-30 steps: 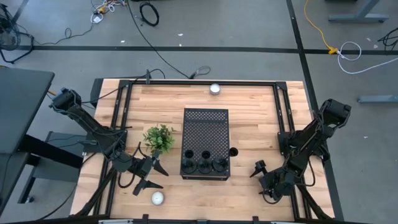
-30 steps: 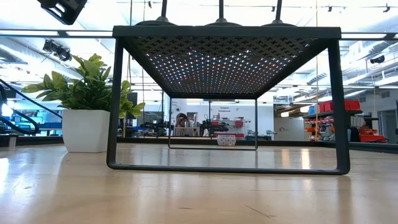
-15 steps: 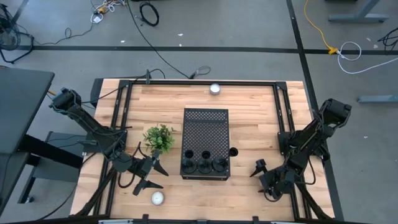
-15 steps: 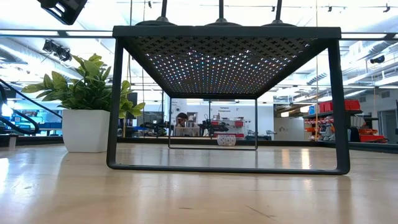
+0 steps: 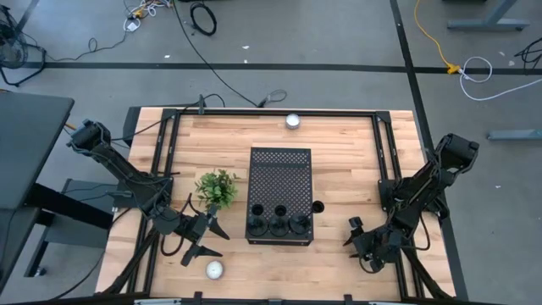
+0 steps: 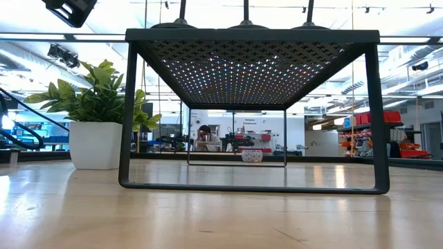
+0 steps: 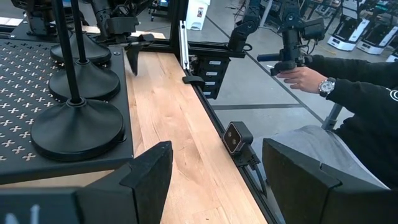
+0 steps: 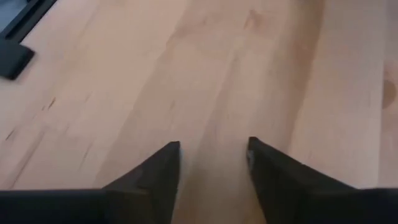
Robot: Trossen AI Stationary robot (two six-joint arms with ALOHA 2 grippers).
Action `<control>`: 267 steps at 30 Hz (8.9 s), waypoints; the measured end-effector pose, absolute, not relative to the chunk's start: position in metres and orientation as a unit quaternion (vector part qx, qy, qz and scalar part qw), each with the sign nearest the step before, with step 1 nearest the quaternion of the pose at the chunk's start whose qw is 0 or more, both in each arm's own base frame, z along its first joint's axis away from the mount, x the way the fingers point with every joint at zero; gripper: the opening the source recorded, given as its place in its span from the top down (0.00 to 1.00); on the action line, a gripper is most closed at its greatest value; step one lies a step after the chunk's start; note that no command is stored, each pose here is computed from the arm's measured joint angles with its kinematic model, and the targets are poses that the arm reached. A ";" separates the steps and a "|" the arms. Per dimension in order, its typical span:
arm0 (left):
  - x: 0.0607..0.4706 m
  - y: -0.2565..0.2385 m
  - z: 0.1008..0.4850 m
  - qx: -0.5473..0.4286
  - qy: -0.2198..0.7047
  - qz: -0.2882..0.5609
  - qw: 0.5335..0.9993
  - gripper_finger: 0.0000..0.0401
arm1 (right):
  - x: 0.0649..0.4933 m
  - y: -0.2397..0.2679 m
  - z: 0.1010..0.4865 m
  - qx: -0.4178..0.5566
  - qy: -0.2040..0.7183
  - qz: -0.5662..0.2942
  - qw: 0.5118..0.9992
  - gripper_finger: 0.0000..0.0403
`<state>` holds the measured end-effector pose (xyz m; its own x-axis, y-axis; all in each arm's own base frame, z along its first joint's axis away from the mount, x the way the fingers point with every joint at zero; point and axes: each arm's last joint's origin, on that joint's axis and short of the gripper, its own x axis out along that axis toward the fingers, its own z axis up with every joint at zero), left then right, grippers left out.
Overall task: Pick & Place candle stick holders
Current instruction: Put the blue patterned candle on the shelf
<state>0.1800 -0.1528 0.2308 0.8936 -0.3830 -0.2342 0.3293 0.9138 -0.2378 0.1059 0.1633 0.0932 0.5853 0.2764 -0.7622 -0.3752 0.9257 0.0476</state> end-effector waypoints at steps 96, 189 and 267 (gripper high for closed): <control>0.180 -0.153 0.231 -0.096 0.140 -0.184 0.968 0.38 | 0.067 0.124 0.172 0.249 0.525 0.042 0.813 0.01; 0.180 -0.153 0.231 -0.096 0.139 -0.184 0.968 0.38 | 0.102 0.220 0.188 0.308 0.622 -0.170 0.700 0.01; 0.180 -0.153 0.231 -0.096 0.139 -0.184 0.968 0.38 | 0.158 0.152 0.162 0.252 0.732 -0.112 0.623 0.01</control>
